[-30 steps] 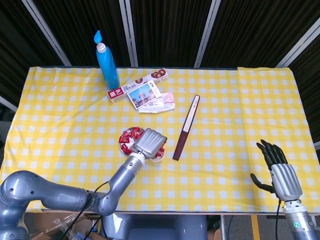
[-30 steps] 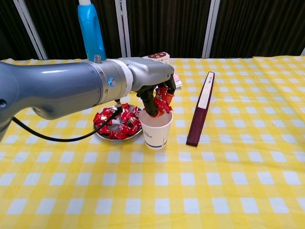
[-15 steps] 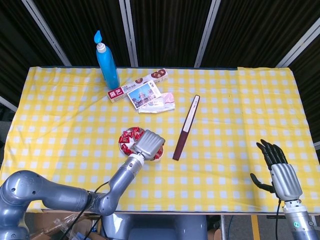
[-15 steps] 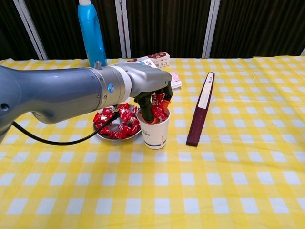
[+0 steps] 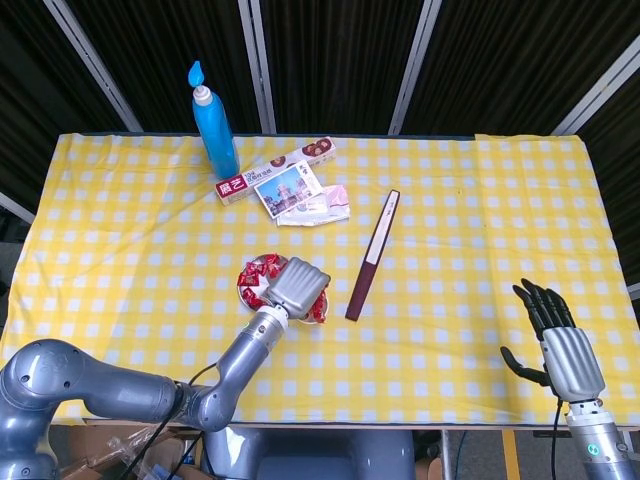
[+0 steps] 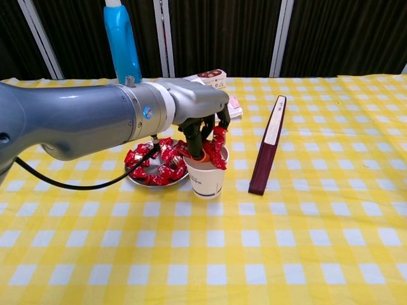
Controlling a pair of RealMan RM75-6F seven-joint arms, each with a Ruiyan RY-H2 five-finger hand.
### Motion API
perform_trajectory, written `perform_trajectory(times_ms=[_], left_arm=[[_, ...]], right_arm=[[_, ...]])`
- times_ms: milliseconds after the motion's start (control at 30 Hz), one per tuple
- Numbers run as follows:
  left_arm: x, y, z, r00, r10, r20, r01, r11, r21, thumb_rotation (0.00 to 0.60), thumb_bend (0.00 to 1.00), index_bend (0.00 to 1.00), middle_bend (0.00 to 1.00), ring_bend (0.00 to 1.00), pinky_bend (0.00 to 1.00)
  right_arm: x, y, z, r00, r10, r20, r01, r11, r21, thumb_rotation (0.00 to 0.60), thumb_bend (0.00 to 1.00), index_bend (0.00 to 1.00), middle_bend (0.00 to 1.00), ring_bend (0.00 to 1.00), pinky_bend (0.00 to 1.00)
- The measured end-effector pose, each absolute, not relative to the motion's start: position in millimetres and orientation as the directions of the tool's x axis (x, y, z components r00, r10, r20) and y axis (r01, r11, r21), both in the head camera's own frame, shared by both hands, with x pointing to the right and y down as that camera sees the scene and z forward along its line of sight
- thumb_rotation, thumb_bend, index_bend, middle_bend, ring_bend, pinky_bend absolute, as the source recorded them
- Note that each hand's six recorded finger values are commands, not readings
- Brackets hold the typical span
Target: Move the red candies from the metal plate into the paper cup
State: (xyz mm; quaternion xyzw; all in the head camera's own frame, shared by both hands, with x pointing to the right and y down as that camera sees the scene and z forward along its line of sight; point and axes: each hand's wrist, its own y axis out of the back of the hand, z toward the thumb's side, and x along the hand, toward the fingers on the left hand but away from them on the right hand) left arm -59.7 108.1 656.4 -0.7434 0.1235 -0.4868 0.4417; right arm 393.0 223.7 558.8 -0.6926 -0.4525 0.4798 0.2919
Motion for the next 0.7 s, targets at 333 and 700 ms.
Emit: perform_trajectory(times_ms=[333, 700], left_arm=[[-62.7, 103.5, 653.8, 0.487, -0.622, 0.613, 0.267, -0.562, -0.783, 0.600, 0.32, 0.54, 0.68, 0.82, 0.90], [-64.9, 101.0, 652.3, 0.483, -0.629, 0.610, 0.263, -0.560, -0.786, 0.600, 0.32, 0.54, 0.71, 0.82, 0.90]], right_arm=[[392.8, 223.4, 558.6, 0.131, 0.908, -0.398, 0.347, -0.418, -0.840, 0.600, 0.39, 0.00, 0.00, 0.00, 0.00], [392.5, 223.2, 558.2, 0.133, 0.909, -0.394, 0.348, -0.415, -0.840, 0.600, 0.39, 0.00, 0.00, 0.00, 0.00]])
